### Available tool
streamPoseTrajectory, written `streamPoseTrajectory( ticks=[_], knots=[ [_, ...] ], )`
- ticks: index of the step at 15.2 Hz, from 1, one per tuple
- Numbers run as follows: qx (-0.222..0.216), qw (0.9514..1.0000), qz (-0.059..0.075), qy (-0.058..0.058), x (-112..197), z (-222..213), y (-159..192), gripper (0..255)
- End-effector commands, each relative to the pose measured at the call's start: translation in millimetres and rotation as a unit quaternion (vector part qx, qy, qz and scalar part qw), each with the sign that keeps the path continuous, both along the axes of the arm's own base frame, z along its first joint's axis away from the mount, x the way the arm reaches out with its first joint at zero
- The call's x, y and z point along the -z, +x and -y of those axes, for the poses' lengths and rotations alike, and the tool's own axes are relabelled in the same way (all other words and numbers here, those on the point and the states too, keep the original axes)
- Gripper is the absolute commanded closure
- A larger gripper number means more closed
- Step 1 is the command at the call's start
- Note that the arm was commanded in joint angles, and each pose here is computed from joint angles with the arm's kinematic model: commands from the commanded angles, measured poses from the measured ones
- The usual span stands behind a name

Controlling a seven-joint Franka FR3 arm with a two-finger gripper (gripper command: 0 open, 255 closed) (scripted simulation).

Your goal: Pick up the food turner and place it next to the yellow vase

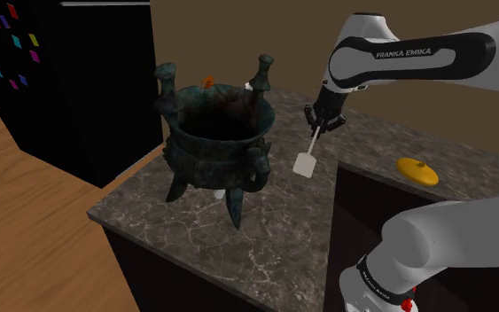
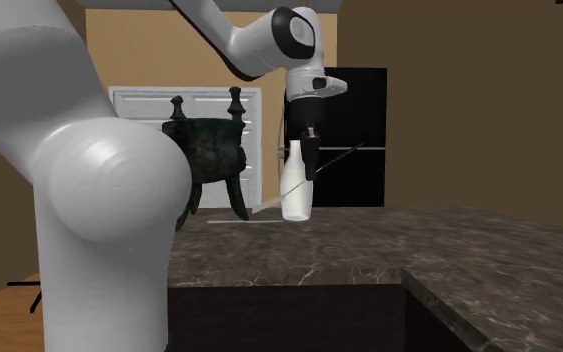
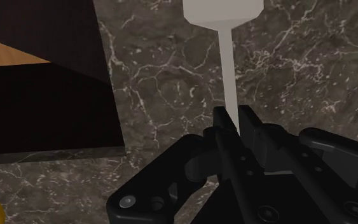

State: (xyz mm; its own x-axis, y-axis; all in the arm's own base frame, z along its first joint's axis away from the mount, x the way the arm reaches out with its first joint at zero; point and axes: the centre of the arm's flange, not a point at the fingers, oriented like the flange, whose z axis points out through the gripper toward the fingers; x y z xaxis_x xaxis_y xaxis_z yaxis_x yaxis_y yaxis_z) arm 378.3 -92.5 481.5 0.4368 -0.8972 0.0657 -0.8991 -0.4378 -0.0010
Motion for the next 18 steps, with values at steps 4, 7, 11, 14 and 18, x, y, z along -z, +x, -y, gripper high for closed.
streamPoseTrajectory(
  ticks=[4, 7, 11, 14, 18],
  knots=[
    [-0.001, 1.0, 0.0, 0.0, 2, 66, -4, 255],
    [-0.001, 1.0, 0.0, 0.0, 2, 105, -7, 255],
    [-0.001, 1.0, 0.0, 0.0, 2, 158, -11, 255],
    [-0.001, 1.0, 0.0, 0.0, 2, 197, -13, 255],
    [-0.001, 1.0, 0.0, 0.0, 2, 250, -17, 255]
  ],
)
